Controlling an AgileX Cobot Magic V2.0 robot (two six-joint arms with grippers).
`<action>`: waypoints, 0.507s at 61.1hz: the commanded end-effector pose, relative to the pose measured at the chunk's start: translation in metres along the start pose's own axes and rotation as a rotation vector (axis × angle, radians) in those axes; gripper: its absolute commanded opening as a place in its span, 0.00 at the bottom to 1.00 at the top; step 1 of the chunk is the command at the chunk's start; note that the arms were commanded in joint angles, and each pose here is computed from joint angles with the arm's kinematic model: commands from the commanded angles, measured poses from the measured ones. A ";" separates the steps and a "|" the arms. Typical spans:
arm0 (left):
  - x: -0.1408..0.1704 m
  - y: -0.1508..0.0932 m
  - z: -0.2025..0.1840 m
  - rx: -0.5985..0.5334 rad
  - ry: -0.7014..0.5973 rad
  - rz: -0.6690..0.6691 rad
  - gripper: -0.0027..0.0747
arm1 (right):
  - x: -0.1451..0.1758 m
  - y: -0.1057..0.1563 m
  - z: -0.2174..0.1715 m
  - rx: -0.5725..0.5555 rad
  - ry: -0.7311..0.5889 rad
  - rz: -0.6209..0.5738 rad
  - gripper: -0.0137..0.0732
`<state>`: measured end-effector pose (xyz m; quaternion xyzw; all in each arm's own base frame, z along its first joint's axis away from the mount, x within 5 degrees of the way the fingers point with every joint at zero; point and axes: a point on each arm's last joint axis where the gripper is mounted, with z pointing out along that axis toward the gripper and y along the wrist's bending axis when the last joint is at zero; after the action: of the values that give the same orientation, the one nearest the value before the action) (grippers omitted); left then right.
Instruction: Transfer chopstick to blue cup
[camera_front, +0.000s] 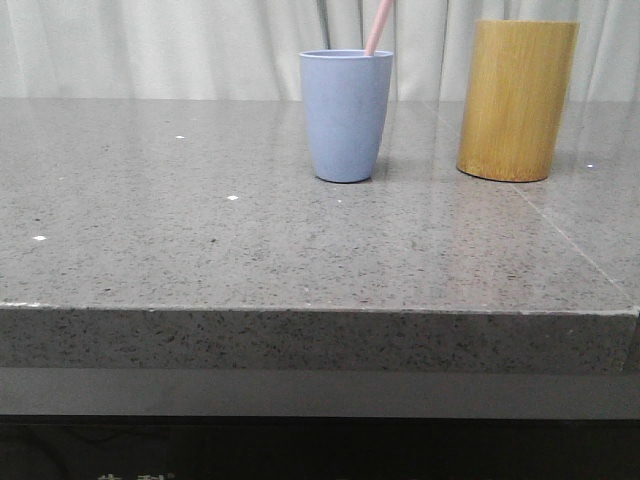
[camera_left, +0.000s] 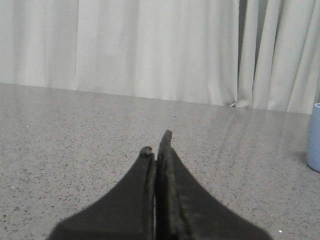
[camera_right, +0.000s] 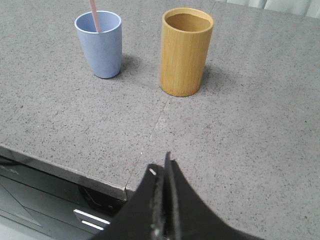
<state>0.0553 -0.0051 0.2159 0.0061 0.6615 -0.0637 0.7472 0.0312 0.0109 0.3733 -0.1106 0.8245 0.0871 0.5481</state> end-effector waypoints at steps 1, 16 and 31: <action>-0.004 0.000 -0.002 0.007 -0.086 -0.013 0.01 | -0.007 -0.001 0.000 0.016 -0.108 0.005 0.08; -0.004 0.000 -0.002 0.007 -0.086 -0.013 0.01 | 0.058 -0.010 0.037 0.175 -0.427 0.131 0.08; -0.004 0.000 -0.002 0.007 -0.086 -0.013 0.01 | 0.127 -0.018 0.073 0.231 -0.477 0.139 0.08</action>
<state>0.0553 -0.0051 0.2159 0.0061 0.6615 -0.0637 0.7472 0.0521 0.0038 0.2272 0.0260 0.7292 0.0588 0.6813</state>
